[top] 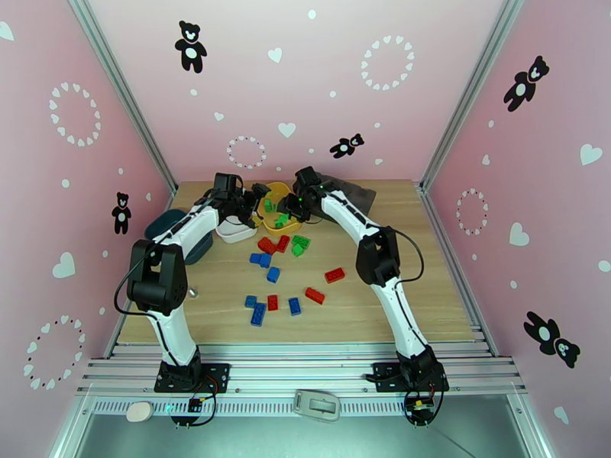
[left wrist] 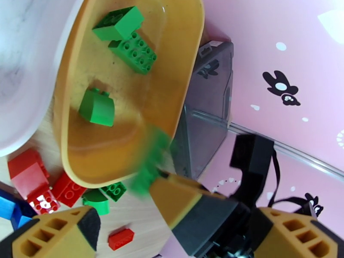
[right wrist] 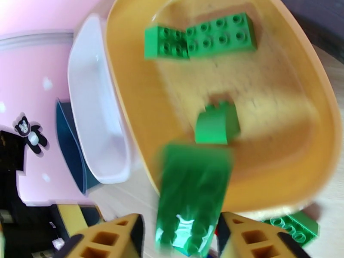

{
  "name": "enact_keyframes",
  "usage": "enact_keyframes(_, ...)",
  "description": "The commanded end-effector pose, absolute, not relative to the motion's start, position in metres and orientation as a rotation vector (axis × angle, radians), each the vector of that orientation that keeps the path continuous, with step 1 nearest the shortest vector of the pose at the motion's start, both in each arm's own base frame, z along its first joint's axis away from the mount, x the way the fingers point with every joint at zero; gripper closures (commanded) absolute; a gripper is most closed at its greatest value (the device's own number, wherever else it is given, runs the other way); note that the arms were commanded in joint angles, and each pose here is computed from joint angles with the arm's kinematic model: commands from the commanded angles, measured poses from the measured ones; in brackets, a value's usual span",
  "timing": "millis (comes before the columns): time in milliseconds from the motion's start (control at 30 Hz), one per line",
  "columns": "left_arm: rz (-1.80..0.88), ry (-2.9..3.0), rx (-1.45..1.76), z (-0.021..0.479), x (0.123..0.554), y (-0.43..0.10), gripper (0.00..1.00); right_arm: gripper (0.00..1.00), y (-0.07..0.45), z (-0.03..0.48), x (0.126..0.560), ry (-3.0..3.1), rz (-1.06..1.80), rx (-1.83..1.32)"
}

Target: Sort the legos into containers by color

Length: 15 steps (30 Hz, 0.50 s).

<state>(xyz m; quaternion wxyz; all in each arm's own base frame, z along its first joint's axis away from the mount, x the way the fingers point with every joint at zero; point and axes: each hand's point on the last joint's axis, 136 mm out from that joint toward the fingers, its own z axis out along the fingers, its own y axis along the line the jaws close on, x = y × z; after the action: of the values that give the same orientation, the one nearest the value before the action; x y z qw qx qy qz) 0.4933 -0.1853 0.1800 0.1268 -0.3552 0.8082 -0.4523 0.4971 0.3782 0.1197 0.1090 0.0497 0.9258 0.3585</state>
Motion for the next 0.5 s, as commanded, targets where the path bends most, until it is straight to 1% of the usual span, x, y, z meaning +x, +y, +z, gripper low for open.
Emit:
enact_keyframes(0, -1.358, 2.319, -1.022, 0.194, 0.502, -0.185, 0.02, 0.4, 0.386, 0.127, 0.508, 2.689, 1.143, 0.187)
enact_keyframes(167, -1.291, 2.365, -0.991, 0.19, 0.493, -0.181, 0.03, 0.38, 0.378, 0.139, 0.504, 2.684, 1.106, 0.115)
enact_keyframes(467, -1.023, 2.561, -0.884, 0.165, 0.444, -0.175, 0.04, 0.38, 0.342, 0.158, 0.472, 2.734, 0.867, -0.064)
